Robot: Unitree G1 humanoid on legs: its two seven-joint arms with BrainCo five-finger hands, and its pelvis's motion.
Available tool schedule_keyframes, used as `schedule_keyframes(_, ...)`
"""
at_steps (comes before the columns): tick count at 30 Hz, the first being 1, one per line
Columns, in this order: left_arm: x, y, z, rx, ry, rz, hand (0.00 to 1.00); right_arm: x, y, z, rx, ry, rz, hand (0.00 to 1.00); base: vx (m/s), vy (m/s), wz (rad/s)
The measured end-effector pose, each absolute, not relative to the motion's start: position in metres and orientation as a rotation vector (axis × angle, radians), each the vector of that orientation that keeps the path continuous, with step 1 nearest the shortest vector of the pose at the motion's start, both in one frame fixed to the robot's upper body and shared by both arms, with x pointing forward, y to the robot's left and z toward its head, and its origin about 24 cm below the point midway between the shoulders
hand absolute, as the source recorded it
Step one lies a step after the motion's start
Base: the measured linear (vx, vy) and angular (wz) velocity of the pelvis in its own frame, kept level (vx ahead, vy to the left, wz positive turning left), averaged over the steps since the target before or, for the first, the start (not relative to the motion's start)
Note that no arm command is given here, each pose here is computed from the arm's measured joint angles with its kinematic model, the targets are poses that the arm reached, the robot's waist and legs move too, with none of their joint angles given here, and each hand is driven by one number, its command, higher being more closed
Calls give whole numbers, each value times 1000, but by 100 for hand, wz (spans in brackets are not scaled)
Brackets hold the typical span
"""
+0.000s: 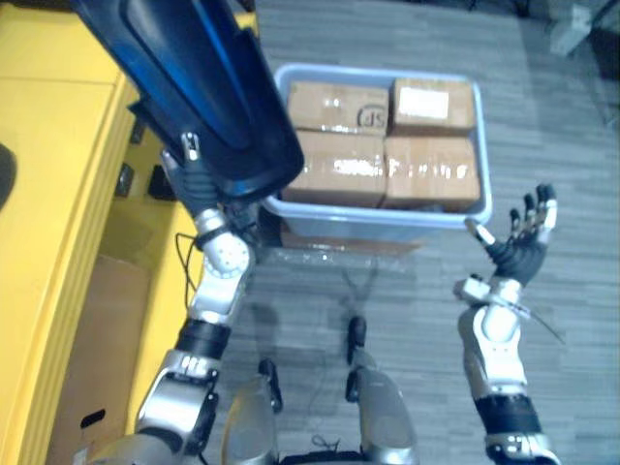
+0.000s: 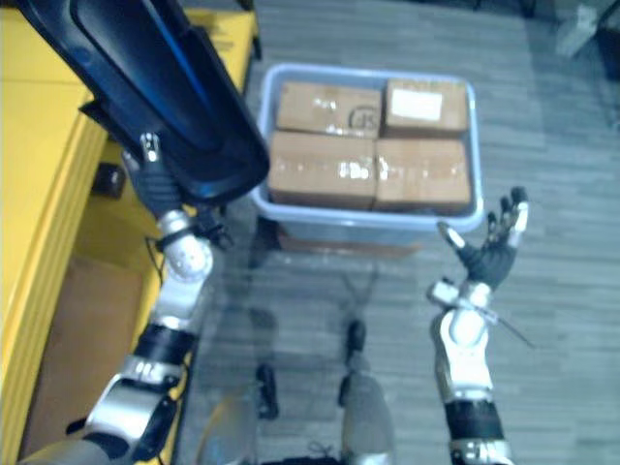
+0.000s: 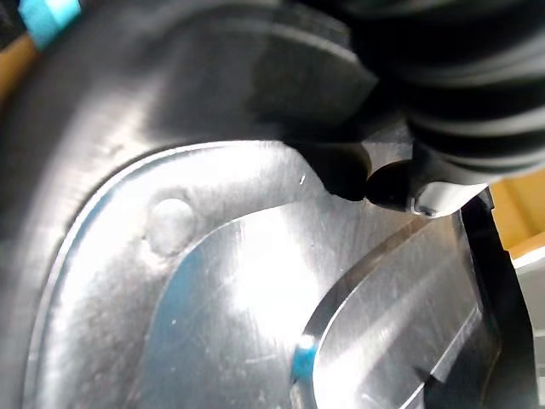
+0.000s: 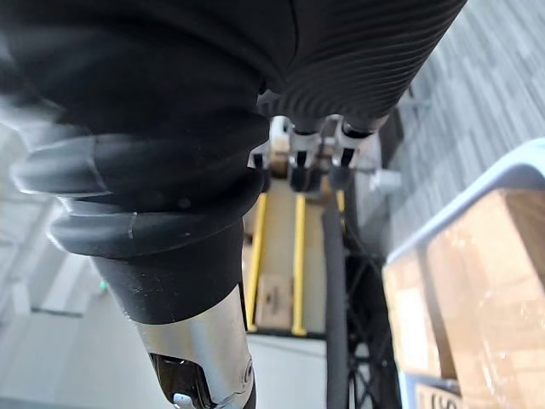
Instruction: Walk over and take plastic housings, then place them on the shelf
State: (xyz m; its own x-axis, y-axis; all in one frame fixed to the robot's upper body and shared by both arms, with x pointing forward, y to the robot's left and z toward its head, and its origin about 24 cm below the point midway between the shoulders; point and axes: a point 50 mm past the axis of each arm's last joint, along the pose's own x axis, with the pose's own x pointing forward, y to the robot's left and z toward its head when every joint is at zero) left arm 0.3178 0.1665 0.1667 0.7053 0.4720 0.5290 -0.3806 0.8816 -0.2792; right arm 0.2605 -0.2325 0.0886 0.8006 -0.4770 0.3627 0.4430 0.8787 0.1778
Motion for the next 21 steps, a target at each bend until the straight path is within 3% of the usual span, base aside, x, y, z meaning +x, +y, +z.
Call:
schedule_keyframes(11, 303, 194, 162, -60, -588, 408, 100, 277, -222, 87, 157, -366, -367, 0, 36, -19, 11)
schedule_keyframes(14, 299, 214, 156, 15, -549, 428, 100, 284, -223, 90, 187, -364, -335, 0, -28, -38, 18)
schedule_keyframes(21, 275, 266, 159, -19, -561, 564, 100, 295, -225, 90, 156, -310, -280, 0, -12, -43, 28)
